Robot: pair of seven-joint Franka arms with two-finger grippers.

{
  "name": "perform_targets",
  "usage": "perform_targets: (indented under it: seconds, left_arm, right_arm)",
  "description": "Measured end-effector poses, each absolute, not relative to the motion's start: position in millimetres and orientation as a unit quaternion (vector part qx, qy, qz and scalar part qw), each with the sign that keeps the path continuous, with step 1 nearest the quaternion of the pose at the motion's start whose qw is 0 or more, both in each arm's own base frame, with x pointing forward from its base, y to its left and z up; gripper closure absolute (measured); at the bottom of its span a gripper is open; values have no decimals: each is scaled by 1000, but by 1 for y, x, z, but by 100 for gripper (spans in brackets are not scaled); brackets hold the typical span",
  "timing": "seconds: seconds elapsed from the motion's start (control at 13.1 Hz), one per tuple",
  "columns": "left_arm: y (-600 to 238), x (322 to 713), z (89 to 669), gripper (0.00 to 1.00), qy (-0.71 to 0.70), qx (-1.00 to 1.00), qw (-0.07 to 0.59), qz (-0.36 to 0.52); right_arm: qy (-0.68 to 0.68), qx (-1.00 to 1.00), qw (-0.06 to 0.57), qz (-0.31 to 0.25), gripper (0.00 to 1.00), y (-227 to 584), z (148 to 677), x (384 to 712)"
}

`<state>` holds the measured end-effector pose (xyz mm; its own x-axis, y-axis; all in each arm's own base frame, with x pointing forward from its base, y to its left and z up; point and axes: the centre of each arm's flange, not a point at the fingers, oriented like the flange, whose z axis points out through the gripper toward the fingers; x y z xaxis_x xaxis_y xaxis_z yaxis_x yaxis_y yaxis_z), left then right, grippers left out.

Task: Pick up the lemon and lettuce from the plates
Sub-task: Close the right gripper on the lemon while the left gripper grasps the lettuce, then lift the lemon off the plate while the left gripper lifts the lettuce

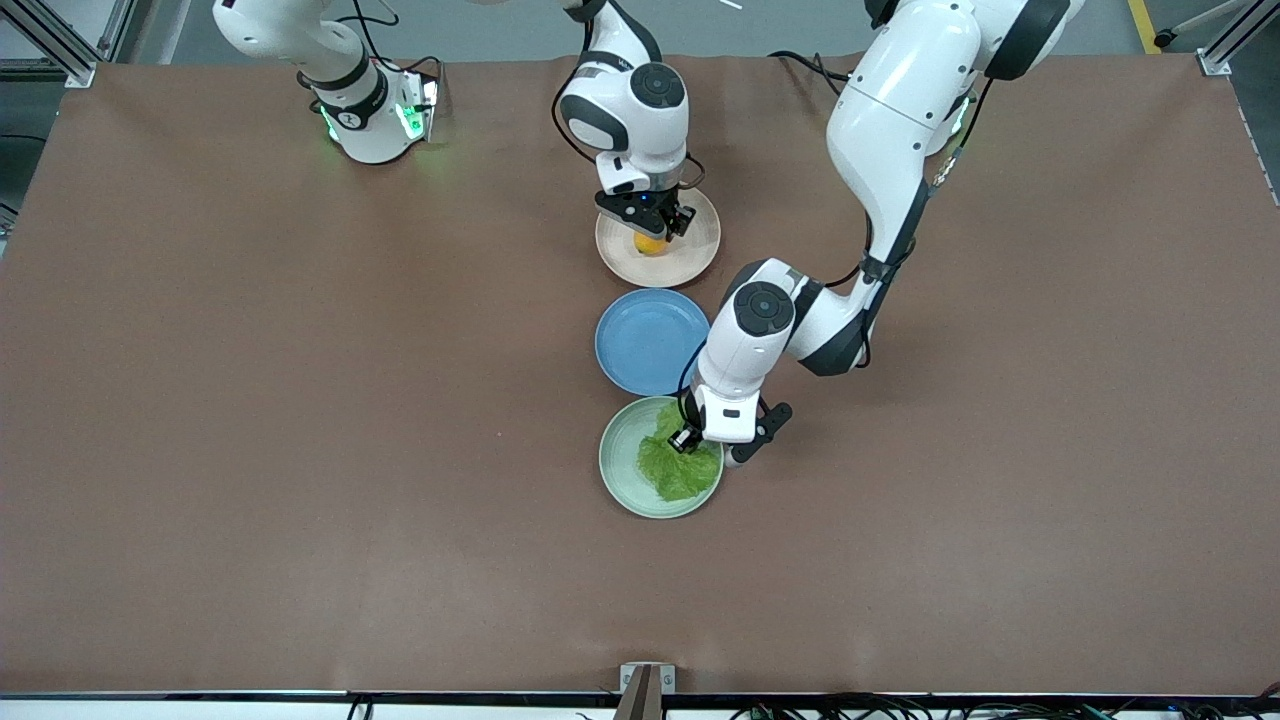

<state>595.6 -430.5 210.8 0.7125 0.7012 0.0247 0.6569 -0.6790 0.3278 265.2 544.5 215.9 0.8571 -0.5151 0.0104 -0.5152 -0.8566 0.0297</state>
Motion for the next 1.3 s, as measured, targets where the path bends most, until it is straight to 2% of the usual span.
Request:
perform_targets:
  seconds: [0.15, 0.31, 0.46, 0.61, 0.84, 0.99, 1.3]
  left_arm:
    - [-433, 601, 226, 98, 372, 910, 162, 83]
    - [-434, 608, 255, 98, 371, 906, 179, 95]
    - [-426, 615, 297, 98, 376, 902, 184, 100]
    - [-398, 625, 354, 98, 391, 900, 168, 95]
    - [-332, 629, 412, 98, 370, 915, 134, 91]
    - [-285, 616, 408, 98, 334, 933, 112, 79]
    - [-197, 579, 366, 98, 272, 956, 89, 66]
  right_arm:
    - [-263, 964, 33, 1, 35, 533, 243, 296]
    - [-257, 966, 32, -3, 35, 501, 295, 346]
    - [-226, 974, 25, -6, 35, 444, 340, 402]
    - [-169, 985, 20, -9, 35, 370, 357, 455]
    - [-73, 997, 19, -21, 35, 253, 346, 519]
    - [-22, 1000, 12, -18, 35, 187, 333, 547]
    - [28, 999, 11, -13, 35, 112, 267, 574]
